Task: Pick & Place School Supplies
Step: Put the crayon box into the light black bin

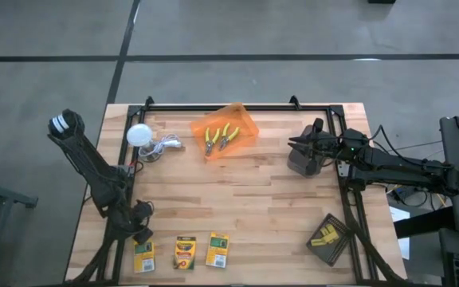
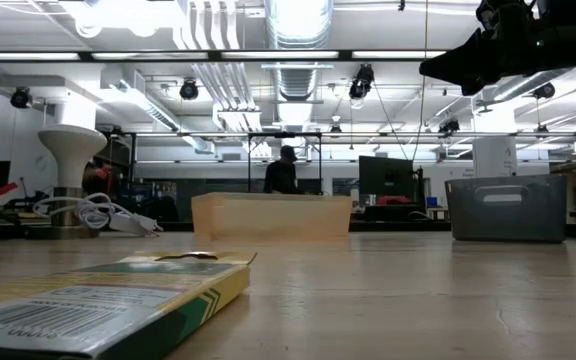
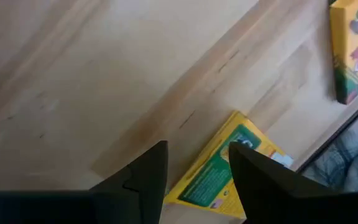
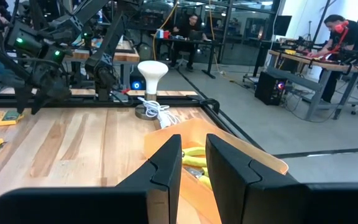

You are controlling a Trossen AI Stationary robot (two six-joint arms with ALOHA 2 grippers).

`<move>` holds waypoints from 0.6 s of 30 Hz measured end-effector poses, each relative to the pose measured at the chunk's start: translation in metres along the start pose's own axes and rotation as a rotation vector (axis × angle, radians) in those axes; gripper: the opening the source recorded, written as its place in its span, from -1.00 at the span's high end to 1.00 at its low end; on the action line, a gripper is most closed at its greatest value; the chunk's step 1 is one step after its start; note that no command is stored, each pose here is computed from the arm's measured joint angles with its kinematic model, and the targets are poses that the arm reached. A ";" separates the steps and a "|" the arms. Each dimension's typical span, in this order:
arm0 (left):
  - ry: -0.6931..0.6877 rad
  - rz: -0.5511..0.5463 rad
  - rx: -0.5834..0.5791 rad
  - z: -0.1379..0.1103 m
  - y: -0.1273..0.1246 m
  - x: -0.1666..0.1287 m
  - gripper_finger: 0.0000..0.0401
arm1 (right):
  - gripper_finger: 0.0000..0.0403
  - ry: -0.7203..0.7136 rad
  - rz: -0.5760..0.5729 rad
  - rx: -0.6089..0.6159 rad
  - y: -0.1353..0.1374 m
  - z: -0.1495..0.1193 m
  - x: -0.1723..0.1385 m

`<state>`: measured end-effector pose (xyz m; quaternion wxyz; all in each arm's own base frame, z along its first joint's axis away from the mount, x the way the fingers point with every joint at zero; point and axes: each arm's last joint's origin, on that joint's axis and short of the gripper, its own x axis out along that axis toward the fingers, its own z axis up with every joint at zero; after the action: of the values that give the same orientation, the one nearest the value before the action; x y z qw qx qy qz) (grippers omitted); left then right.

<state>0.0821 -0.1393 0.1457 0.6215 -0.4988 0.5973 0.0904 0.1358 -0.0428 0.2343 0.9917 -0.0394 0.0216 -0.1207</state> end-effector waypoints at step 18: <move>-0.025 -0.038 -0.011 0.000 -0.004 0.002 0.13 | 0.66 0.000 0.000 0.000 0.000 0.000 0.000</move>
<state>0.0855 -0.1425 0.1458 0.6277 -0.5121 0.5796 0.0881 0.1358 -0.0428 0.2343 0.9917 -0.0394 0.0216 -0.1207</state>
